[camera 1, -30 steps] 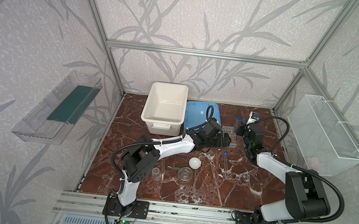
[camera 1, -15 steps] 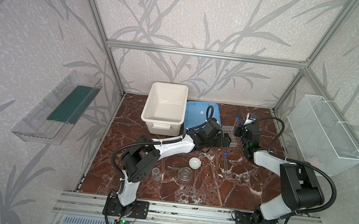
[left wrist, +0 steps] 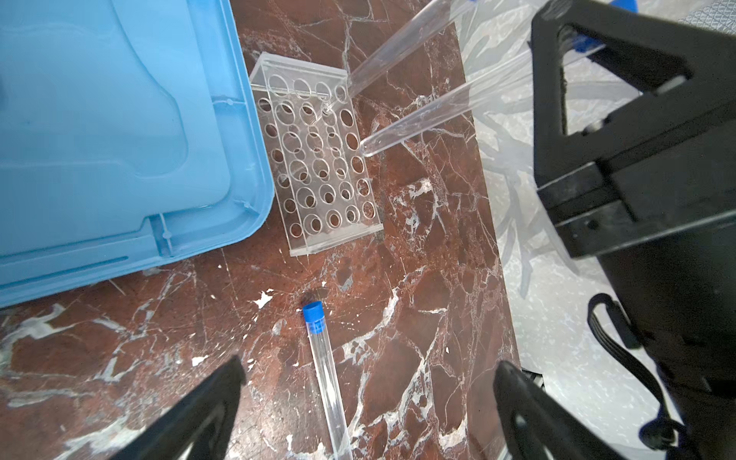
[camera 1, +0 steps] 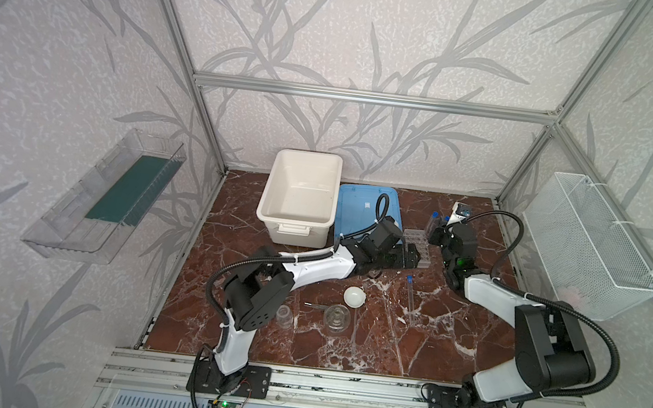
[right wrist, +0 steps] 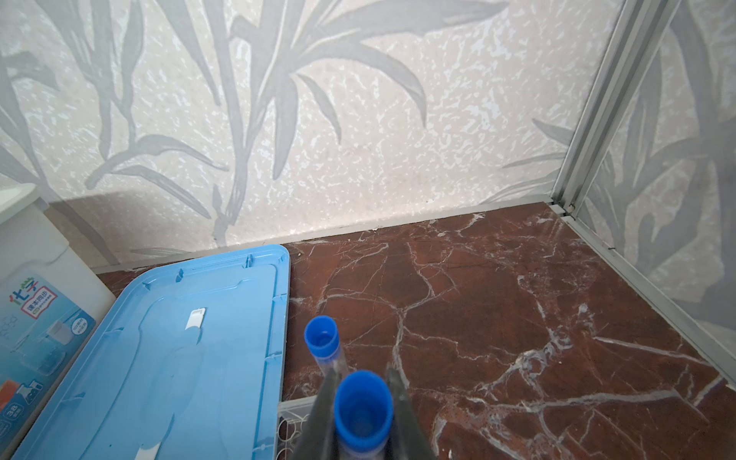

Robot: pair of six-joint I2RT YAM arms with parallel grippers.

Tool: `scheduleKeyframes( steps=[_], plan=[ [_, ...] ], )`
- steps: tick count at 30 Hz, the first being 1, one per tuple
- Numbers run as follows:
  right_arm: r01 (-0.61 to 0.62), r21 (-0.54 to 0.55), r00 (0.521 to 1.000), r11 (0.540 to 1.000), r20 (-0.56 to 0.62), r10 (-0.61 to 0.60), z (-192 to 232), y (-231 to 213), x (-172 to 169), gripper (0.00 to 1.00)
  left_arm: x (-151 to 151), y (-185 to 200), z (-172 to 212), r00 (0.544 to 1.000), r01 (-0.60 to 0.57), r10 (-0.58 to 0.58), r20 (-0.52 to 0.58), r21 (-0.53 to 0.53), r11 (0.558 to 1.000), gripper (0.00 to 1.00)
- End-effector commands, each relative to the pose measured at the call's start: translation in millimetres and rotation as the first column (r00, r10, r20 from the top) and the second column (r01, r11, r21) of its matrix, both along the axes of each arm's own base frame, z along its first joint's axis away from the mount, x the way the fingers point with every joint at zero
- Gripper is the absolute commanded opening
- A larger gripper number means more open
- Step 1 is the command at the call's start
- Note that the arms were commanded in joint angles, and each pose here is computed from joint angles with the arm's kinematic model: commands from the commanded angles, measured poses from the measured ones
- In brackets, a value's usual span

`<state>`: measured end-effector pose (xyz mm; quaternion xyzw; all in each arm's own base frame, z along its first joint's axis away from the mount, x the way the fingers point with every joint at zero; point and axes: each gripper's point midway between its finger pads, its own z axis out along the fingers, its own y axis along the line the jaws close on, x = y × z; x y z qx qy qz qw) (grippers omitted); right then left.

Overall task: Organize the chemistry lab equipment
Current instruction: 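Lower the tube into a rack hole and open the right gripper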

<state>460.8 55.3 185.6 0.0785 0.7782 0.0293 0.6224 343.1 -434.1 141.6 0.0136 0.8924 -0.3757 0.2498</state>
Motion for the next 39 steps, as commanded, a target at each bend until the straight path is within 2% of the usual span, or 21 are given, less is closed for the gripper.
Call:
scheduleKeyframes(
  steps=[1, 20, 25, 31, 33, 37, 39],
  plan=[
    [0.033, 0.009, 0.998, 0.999, 0.054, -0.033, 12, -5, 9, 0.13, -1, -3, -3, 1.0, 0.006, -0.006, -0.006, -0.003, 1.0, 0.99],
    [0.004, -0.008, 1.0, 1.0, 0.021, -0.004, -5, 2, 20, 0.13, 0, -3, -9, 1.0, 0.006, -0.006, -0.02, -0.004, 1.0, 0.99],
    [-0.024, -0.041, 1.0, 0.999, -0.019, 0.023, -16, 10, 21, 0.15, 1, -3, -10, 1.0, 0.001, -0.001, -0.02, 0.0, 1.0, 0.99],
    [-0.054, -0.153, 0.997, 0.987, -0.054, 0.046, -24, 27, 22, 0.16, 1, -2, -12, 1.0, -0.003, 0.003, -0.023, 0.004, 1.0, 0.99],
    [-0.037, -0.159, 0.997, 0.987, -0.074, 0.025, -35, 26, 23, 0.16, 0, -3, -13, 1.0, -0.001, 0.001, -0.026, 0.002, 1.0, 0.99],
    [-0.02, -0.146, 0.997, 0.989, -0.078, 0.009, -36, 23, 22, 0.2, 0, -2, -13, 1.0, -0.001, 0.001, -0.027, 0.005, 1.0, 0.99],
    [-0.032, -0.143, 0.996, 0.989, -0.088, 0.019, -35, 25, 23, 0.3, 0, 0, -11, 1.0, -0.005, 0.006, -0.025, 0.013, 1.0, 0.99]
  ],
)
